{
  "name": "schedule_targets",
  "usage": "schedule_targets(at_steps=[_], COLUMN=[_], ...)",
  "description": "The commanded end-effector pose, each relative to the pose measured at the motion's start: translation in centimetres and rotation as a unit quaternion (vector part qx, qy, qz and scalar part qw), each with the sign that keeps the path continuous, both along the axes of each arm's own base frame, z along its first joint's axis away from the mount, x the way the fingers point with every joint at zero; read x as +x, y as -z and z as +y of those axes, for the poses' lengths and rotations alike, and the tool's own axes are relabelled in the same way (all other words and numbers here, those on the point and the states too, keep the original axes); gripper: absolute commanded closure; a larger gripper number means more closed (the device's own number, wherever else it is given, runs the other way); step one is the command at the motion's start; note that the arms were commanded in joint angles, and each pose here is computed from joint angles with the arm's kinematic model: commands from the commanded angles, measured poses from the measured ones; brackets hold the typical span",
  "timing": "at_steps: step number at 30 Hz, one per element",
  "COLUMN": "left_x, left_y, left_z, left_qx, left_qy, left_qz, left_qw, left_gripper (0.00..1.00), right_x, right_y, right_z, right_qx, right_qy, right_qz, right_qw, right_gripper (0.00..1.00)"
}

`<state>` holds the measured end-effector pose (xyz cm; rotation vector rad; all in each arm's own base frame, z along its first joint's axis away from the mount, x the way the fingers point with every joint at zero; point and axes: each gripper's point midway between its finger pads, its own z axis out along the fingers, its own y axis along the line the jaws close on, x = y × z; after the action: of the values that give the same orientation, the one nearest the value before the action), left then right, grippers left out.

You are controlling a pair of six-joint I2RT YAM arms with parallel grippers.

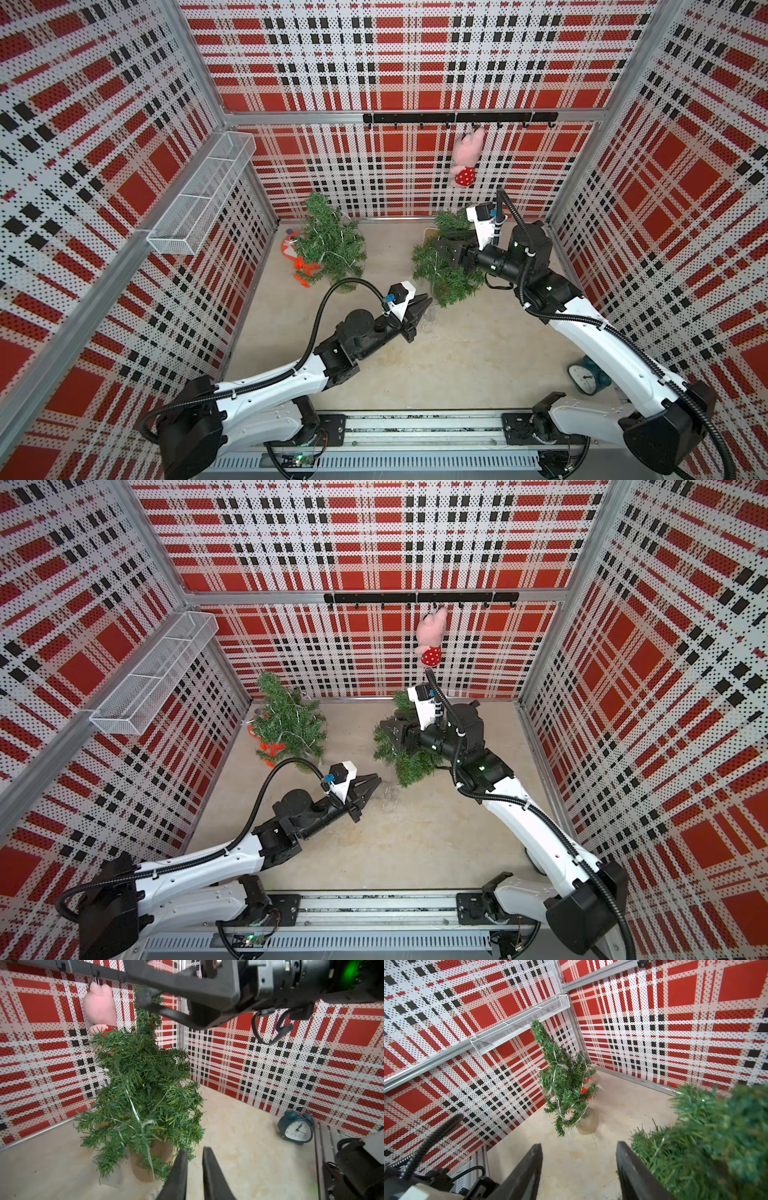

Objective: Wrap string light around the christmas tree
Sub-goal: Wrap the light string around the Christmas tree.

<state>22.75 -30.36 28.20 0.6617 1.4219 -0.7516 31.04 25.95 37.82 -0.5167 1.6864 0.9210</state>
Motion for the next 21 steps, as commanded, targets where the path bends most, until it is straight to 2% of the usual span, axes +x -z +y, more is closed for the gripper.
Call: schedule_targets(at_steps=[1, 3, 6, 8, 11, 15, 19, 21], left_x=[0.0, 0.2, 1.3, 2.7, 3.7, 3.9, 7.4, 8.7], left_y=[-2.9, -3.6, -3.9, -2.6, 0.7, 4.8, 7.5, 9.0], left_z=[1.4, 2.5, 4.9, 5.7, 4.6, 1.8, 2.9, 2.7], left_qx=[-0.032, -0.037, -0.048, -0.038, -0.020, 0.009, -0.036, -0.040], left_qy=[-0.025, -0.046, -0.096, -0.119, -0.114, -0.098, -0.108, -0.105], left_qz=[-0.038, -0.020, 0.014, 0.053, 0.110, 0.117, 0.149, 0.165], left_qw=[0.998, 0.998, 0.994, 0.991, 0.987, 0.988, 0.982, 0.980], left_gripper=[0.69, 0.59, 0.52, 0.52, 0.53, 0.44, 0.40, 0.39], right_x=[-0.6, -1.3, -2.4, -3.0, -3.5, -4.0, -3.8, -3.7], right_y=[1.4, 3.6, 7.5, 9.9, 12.4, 14.5, 17.6, 18.5], right_z=[-1.7, -2.3, -2.9, -3.4, -4.8, -6.0, -6.7, -6.8], right_qx=[0.007, 0.012, 0.010, 0.005, 0.014, 0.031, 0.019, 0.035], right_qy=[0.060, 0.083, 0.118, 0.147, 0.184, 0.204, 0.227, 0.233], right_qz=[0.025, 0.059, 0.106, 0.127, 0.146, 0.156, 0.180, 0.189], right_qw=[0.998, 0.995, 0.987, 0.981, 0.972, 0.966, 0.957, 0.953], right_gripper=[0.47, 0.56, 0.68, 0.72, 0.77, 0.77, 0.76, 0.76])
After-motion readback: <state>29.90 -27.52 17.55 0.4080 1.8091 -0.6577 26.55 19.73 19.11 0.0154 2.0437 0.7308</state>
